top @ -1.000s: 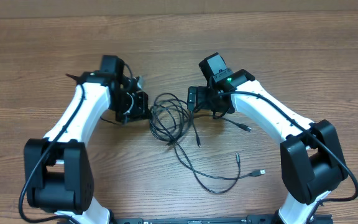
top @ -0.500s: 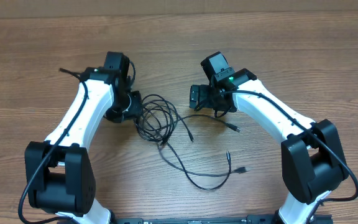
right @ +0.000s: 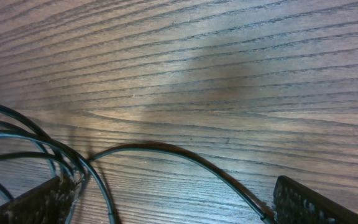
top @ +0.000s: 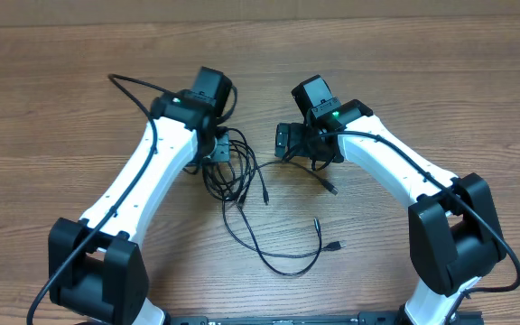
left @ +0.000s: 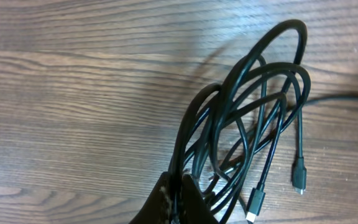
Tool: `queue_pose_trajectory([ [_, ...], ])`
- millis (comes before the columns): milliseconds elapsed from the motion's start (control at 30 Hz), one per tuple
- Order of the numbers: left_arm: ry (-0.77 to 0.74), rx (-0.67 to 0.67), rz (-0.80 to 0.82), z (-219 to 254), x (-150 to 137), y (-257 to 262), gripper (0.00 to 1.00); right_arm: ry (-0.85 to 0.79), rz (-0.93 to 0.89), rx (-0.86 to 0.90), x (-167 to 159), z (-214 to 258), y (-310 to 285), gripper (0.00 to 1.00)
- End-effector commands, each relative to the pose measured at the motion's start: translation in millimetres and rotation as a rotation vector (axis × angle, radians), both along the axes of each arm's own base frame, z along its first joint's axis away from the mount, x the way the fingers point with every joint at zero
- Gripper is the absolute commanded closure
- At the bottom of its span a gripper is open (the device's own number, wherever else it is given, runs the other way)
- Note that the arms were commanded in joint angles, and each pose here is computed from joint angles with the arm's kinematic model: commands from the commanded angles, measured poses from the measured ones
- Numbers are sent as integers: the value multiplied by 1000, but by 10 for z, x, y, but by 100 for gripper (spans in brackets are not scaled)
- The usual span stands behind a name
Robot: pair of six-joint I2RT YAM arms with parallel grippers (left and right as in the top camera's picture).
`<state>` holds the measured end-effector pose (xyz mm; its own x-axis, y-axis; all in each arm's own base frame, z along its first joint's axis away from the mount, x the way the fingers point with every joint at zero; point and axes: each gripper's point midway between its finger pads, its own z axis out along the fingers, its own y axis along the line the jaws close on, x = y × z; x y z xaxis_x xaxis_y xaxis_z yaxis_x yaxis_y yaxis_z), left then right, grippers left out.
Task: Untangle cables
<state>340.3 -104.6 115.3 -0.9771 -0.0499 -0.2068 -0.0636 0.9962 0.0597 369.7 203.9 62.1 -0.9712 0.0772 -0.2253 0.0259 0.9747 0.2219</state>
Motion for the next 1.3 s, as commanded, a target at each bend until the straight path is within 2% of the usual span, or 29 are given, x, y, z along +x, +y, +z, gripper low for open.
queue_pose_trajectory([
  [0, -52, 76, -52, 126, 31, -10, 72, -34, -8, 2, 26, 112, -30, 0],
  [33, -63, 105, -34, 138, 46, 47, 56, -34, -8, 2, 26, 112, -30, 0],
  [67, -79, 145, 25, 159, 67, 170, 20, -34, -8, 2, 26, 112, -30, 0],
  [100, -80, 150, 50, 160, 73, 217, 14, -34, -8, 2, 26, 112, -30, 0],
  [133, -77, 144, 62, 157, 78, 247, 14, -34, -8, 2, 26, 112, -30, 0],
  [167, -70, 134, 68, 149, 76, 259, 14, -34, -8, 2, 26, 112, -30, 0],
  [267, -33, 89, 94, 96, 41, 266, 25, -34, -8, 2, 26, 112, -30, 0],
  [400, 1, 76, 150, -15, -34, 293, 34, -34, -8, 2, 26, 112, -30, 0],
  [467, 15, 79, 170, -91, -83, 309, 45, -34, -8, 2, 26, 112, -30, 0],
  [500, 26, 82, 190, -139, -122, 324, 53, -34, -8, 2, 26, 112, -30, 0],
  [567, 49, 75, 221, -227, -195, 328, 73, -34, -8, 2, 26, 112, -30, 0],
  [600, 66, 63, 231, -277, -238, 312, 88, -34, -8, 2, 26, 112, -30, 0],
  [633, 93, 32, 231, -354, -297, 262, 96, -34, -8, 2, 26, 112, -30, 0],
  [733, 138, -23, 226, -509, -404, 175, 96, -34, -8, 2, 26, 112, -30, 0],
  [900, 172, -114, 217, -701, -493, 28, 72, -34, -8, 2, 26, 112, -30, 0],
  [1000, 190, -134, 246, -761, -545, 17, 67, -34, -8, 2, 26, 112, -30, 0],
  [1267, 255, -230, 398, -823, -606, 152, 63, -34, -8, 2, 26, 112, -30, 0],
])
